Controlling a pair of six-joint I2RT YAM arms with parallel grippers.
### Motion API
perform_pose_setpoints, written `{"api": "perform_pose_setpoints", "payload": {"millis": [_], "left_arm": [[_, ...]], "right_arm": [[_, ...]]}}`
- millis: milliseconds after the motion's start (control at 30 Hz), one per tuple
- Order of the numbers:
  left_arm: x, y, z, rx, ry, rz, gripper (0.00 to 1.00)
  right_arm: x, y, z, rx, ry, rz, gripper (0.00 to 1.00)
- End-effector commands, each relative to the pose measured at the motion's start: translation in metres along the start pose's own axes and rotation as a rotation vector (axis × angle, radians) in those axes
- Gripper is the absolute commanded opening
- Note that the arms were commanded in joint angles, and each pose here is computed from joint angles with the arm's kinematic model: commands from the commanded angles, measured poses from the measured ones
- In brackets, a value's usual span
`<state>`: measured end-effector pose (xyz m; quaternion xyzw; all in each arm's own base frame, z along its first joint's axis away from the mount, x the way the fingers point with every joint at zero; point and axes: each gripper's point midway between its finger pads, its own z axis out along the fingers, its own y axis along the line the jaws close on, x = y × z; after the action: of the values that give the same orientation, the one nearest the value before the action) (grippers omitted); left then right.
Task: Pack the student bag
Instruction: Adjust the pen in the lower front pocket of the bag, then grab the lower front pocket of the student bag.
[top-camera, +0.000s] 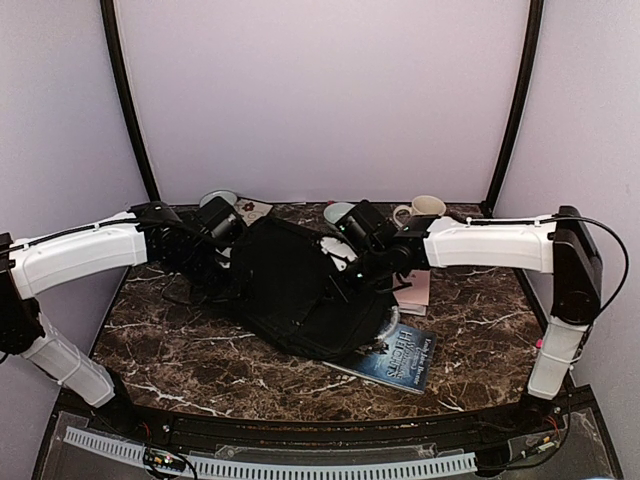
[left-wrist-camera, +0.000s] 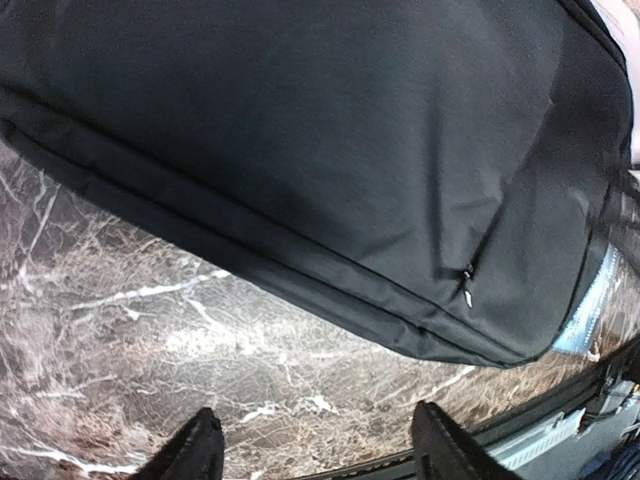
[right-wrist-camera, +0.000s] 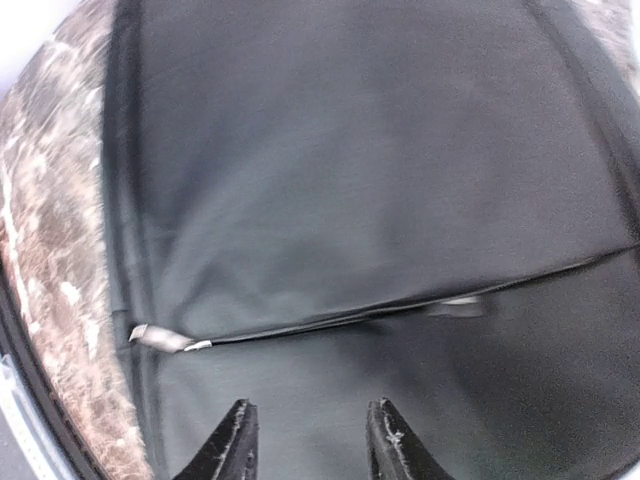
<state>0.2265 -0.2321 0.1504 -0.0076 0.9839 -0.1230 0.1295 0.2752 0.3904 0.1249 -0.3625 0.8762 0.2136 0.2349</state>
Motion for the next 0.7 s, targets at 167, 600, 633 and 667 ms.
{"api": "perform_pose_setpoints", "payload": {"millis": [167,600,633,667], "left_arm": [[0.017,0.030,0.009,-0.086,0.043,-0.082,0.75],[0.023,0.038,0.001,-0.080,0.036,-0.104,0.75],[0.024,0.038,0.001,-0.080,0.037,-0.104,0.75],[0.024,0.039,0.000,-0.080,0.037,-0.107,0.75]], "right_arm": [[0.001,0.068,0.001,-0.078,0.002,-0.192,0.48],[0.003,0.095,0.030,-0.007,0.019,-0.255,0.50],[0.004,0.096,0.032,-0.003,0.023,-0.259,0.50],[0.004,0.096,0.033,0.003,0.022,-0.261,0.50]]}}
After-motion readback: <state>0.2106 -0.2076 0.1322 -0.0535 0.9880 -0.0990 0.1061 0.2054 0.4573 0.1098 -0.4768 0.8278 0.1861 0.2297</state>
